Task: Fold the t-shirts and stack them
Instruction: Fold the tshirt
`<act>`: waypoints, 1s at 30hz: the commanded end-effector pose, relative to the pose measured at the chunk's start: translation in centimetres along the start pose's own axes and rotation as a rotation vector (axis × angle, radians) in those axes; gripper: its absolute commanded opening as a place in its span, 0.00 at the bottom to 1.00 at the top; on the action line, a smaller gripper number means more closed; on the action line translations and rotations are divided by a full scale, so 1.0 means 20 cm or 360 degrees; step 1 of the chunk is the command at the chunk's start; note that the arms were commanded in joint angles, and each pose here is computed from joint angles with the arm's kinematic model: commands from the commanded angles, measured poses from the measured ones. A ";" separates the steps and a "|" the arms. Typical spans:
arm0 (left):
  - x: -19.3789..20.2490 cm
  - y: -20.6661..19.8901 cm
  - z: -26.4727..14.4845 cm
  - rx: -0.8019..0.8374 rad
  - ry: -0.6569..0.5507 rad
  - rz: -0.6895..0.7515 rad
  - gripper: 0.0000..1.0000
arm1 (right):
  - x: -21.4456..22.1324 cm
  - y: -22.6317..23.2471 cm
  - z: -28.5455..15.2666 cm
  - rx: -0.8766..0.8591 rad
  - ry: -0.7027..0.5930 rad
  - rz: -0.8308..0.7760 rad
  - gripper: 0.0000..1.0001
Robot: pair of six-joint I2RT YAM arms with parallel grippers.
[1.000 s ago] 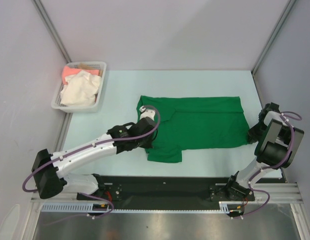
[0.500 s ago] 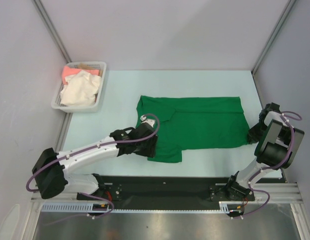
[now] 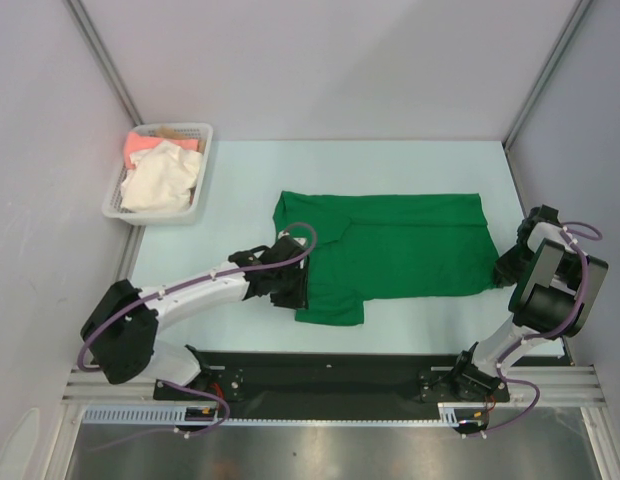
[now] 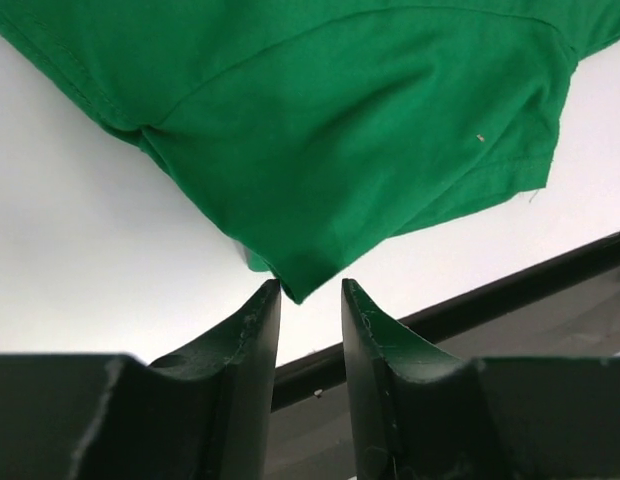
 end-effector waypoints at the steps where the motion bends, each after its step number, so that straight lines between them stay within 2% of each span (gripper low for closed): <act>1: 0.00 -0.03 0.00 0.0063 0.0030 -0.0053 0.36 | 0.00 0.00 -0.02 -0.0018 -0.0020 -0.0022 0.17; 11: -0.02 -0.02 0.03 0.0020 -0.0005 0.0002 0.38 | 0.00 0.01 -0.03 -0.0019 -0.0018 -0.0030 0.17; 20: -0.06 -0.03 0.02 -0.0001 -0.0081 0.0044 0.36 | 0.01 0.01 -0.03 -0.0006 -0.0024 -0.0051 0.17; 25: -0.05 -0.04 0.02 0.0022 -0.0062 0.0042 0.41 | 0.01 0.02 -0.04 -0.0002 -0.0027 -0.0060 0.18; 26: -0.05 -0.03 0.03 0.0021 -0.0052 0.0039 0.42 | 0.02 0.02 -0.04 0.0001 -0.0025 -0.0065 0.22; 29: -0.05 -0.04 0.03 0.0052 -0.0049 0.0043 0.40 | 0.02 0.02 -0.05 0.0000 -0.0025 -0.0065 0.21; 30: -0.05 -0.04 0.03 0.0056 -0.0052 0.0046 0.35 | 0.02 0.02 -0.05 0.0002 -0.0026 -0.0067 0.20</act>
Point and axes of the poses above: each gripper's point midway between its finger pads, its own z axis out along the fingers, its own y axis along the line the jaws close on, x = y × z, the point moved 8 cm from there along -z, back along the fingers, and after that the axes turned 11 degrees about -z, right-handed, at the moved point
